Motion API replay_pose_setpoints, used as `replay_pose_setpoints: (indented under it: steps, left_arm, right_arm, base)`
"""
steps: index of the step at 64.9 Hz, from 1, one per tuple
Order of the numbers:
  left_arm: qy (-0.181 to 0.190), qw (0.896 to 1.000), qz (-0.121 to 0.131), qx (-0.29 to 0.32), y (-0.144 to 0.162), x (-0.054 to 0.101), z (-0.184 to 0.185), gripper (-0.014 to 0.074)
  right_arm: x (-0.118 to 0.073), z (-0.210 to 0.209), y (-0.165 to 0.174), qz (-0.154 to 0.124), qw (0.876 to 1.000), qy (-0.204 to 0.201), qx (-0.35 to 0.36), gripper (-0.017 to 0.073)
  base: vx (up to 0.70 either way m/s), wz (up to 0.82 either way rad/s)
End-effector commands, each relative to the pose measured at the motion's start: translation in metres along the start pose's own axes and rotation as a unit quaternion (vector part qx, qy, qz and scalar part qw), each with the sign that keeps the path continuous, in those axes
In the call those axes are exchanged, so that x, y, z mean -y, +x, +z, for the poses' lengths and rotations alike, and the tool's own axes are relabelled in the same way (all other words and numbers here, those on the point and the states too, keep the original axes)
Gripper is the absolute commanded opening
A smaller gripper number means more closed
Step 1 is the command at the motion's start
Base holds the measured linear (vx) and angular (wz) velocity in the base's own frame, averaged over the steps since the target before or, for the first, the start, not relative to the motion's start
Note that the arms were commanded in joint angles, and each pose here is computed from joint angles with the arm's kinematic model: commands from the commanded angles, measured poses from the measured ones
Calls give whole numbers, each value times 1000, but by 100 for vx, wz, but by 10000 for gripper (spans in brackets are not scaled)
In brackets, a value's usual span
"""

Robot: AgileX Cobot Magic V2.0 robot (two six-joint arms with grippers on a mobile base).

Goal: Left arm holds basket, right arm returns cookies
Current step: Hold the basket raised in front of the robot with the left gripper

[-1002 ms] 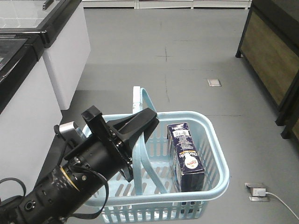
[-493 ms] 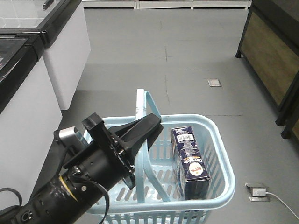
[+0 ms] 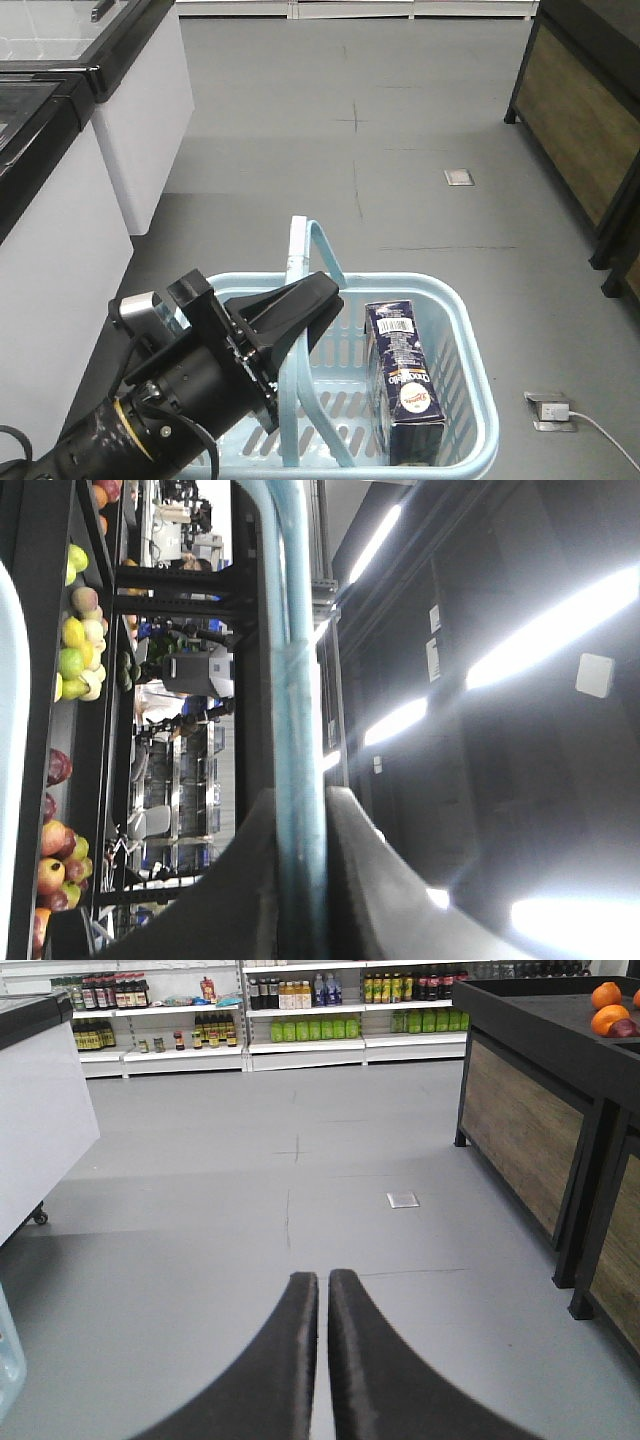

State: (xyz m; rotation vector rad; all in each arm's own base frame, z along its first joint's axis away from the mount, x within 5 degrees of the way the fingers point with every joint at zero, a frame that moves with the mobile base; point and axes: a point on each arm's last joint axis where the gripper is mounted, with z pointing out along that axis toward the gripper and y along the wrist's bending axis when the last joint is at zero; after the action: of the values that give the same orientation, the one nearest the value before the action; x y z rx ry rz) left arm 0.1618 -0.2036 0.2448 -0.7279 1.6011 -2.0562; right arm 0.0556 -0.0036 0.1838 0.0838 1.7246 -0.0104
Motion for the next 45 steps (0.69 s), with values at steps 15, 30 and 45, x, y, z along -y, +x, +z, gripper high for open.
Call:
replay_pose_setpoints:
  steps: [15, 30, 45]
  left_arm:
    - [176, 984, -12, -31, 8, 43, -3, -3]
    - [176, 984, -12, -31, 8, 43, -3, -3]
    - [174, 984, -12, -30, 8, 43, -3, -3]
  right_arm:
    - [0, 0, -1, -6, 999, 1, 33, -6]
    - [0, 0, -1, -6, 999, 1, 33, -6]
    - [0, 0, -1, -6, 999, 1, 33, -6]
  base:
    - [0, 0]
    - [0, 0]
    - [0, 0]
